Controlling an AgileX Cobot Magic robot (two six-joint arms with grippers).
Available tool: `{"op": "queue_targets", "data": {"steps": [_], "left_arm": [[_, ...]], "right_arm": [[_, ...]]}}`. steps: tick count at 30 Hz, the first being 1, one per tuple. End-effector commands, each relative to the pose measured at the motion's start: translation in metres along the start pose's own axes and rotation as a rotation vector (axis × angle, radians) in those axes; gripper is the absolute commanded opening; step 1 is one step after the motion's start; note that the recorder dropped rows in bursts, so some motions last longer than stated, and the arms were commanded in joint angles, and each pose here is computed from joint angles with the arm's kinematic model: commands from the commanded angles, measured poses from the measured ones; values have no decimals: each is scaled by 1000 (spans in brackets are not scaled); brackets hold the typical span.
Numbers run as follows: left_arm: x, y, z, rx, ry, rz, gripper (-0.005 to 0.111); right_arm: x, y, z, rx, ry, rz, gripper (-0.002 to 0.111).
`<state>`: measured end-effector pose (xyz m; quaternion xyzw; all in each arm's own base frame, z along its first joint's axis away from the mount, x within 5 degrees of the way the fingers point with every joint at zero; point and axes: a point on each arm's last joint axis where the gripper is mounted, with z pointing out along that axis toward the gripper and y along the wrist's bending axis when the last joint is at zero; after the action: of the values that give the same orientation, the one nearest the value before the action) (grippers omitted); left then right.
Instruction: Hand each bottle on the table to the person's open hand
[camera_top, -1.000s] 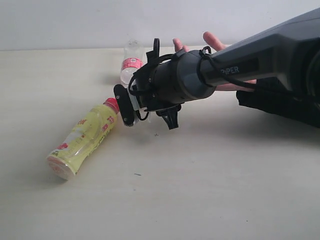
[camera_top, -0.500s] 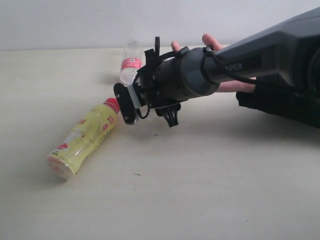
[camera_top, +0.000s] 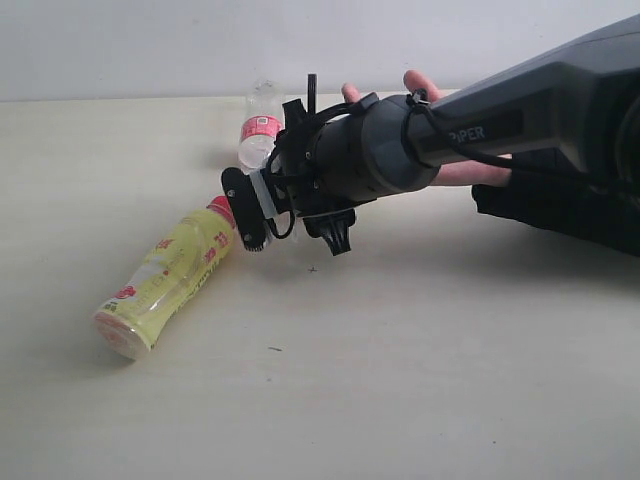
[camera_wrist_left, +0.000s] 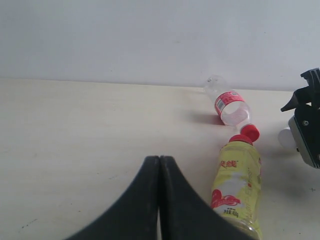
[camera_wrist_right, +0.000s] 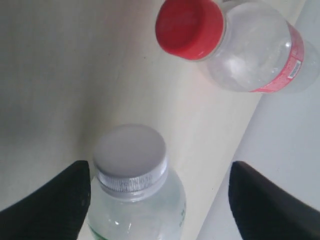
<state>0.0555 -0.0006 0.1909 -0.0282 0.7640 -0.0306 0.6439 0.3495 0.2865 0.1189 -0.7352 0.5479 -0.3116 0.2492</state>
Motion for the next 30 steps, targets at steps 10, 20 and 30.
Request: {"op": "queue_targets", "data": {"steps": [10,20,30], "left_arm": [[0,0,0,2,-13,-8,0],[0,0,0,2,-13,-8,0],[0,0,0,2,-13,-8,0]], "right_arm": [[10,-5,5,4,6,16,77],[11,-6,5,20,15,20,78],[9,-6,5,13,-6,37,78]]}}
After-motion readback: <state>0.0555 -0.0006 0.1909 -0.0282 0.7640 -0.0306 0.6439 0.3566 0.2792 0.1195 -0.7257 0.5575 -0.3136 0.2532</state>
